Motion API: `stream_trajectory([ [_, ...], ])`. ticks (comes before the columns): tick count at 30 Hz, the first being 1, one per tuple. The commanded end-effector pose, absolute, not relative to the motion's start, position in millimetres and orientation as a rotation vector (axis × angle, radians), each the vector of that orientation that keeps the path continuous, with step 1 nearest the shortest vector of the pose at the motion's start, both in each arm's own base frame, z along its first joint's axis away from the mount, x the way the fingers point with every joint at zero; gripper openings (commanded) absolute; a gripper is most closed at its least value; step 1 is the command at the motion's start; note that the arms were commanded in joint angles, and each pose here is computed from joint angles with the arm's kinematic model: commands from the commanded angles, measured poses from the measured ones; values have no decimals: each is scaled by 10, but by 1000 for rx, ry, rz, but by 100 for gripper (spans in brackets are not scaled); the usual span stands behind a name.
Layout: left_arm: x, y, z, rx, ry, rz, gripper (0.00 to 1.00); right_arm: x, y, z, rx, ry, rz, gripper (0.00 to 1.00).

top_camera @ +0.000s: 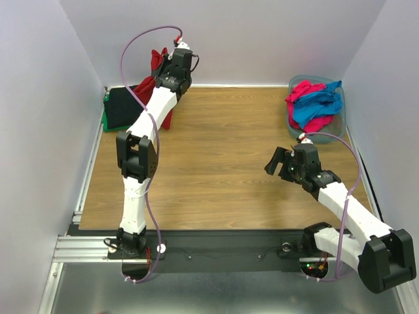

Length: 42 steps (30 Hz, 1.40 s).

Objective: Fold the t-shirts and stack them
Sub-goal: Neatly place the folded tshirt to the corner

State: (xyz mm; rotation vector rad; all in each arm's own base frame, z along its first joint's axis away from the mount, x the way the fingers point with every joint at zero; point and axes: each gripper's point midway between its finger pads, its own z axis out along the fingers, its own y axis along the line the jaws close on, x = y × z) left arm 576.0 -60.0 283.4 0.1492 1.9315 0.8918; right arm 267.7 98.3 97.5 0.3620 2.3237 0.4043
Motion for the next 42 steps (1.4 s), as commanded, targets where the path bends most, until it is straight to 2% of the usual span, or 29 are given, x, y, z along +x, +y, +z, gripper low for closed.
stream_trajectory([
  [1,5569,-456,3874,-22,1742,818,0,2714,971,997,354,2305,397,100],
  [12,5666,-274,3792,-54,1746,824,0,2725,955,959,361,2316,378,100],
  [16,5776,-21,3672,-77,1762,831,0,2732,948,934,364,2325,369,100],
  [27,6230,608,2695,-68,1896,813,0,2761,908,918,394,2322,340,100],
  [31,6334,804,2514,-131,1902,804,2,2771,899,906,402,2325,333,100],
  [33,6353,840,2335,-117,1958,775,23,2778,887,895,407,2329,321,100],
  [34,6347,891,2304,-143,1963,763,64,2787,896,905,408,2327,324,100],
  [35,6338,929,2305,-159,1962,762,74,2785,903,905,406,2329,329,100],
  [37,6275,1094,2319,-218,1962,790,74,2789,920,912,398,2331,339,100],
  [38,6246,1090,2355,-256,1957,772,78,2782,924,911,397,2333,341,100],
  [40,6169,1273,2449,-327,1944,771,98,2784,921,936,395,2323,344,100],
  [42,6049,1349,2682,-405,1898,766,98,2788,930,1005,386,2301,358,100],
])
